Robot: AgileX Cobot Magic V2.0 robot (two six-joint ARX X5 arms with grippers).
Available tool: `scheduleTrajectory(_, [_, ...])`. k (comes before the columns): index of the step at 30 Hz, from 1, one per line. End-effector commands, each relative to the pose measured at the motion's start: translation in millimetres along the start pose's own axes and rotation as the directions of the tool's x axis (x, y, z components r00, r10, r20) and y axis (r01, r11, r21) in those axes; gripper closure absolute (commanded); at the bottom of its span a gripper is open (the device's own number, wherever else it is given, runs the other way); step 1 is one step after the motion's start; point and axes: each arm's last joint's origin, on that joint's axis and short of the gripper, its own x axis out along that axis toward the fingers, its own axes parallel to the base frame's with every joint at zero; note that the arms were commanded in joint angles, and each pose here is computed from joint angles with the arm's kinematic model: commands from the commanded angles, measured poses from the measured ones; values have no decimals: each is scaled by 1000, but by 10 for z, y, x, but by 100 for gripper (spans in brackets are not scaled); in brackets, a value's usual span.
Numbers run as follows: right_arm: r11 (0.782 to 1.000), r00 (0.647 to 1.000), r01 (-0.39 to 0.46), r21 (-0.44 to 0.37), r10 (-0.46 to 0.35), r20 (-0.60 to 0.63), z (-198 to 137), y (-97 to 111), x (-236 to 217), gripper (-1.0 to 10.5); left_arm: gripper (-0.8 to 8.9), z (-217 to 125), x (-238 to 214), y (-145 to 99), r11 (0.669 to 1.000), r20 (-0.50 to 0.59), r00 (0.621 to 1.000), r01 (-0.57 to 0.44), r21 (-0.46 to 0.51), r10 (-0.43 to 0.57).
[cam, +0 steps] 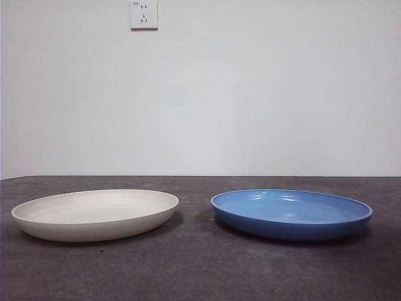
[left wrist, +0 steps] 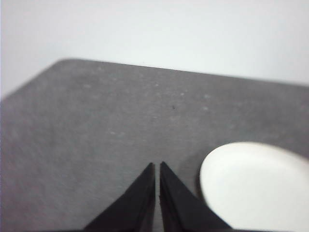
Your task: Pick up the white plate, put it on the blue plate, put it on desk
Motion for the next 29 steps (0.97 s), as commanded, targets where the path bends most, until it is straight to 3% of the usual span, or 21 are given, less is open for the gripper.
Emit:
scheduleTrajectory(1, [997,1000,-4,75,5,-4,-13,-2,2,937,787,-51,16,11,986,-4,1000,-4,-169,4])
scheduleTrajectory(4, [995,1000,-9,104,10,-9,-17,-1,2,937,787,-53,16,12,972,-6,1000,-5,-235,4])
scheduleTrajectory(7, [992,998,-62,113,64,-19,-17,15,1,937,798,-58,16,12,958,-12,1000,-6,-285,2])
scheduleTrajectory(13, [984,996,-78,159,83,-24,34,35,-23,937,798,16,-18,-8,942,-32,999,0,-334,-12])
scheduleTrajectory(23, [985,991,-117,129,106,85,533,169,-230,937,798,371,-130,-82,940,-53,998,23,-341,-44])
scheduleTrajectory(29, [989,992,-120,89,117,38,857,255,-316,937,798,613,-121,-138,952,-118,986,76,-298,-116])
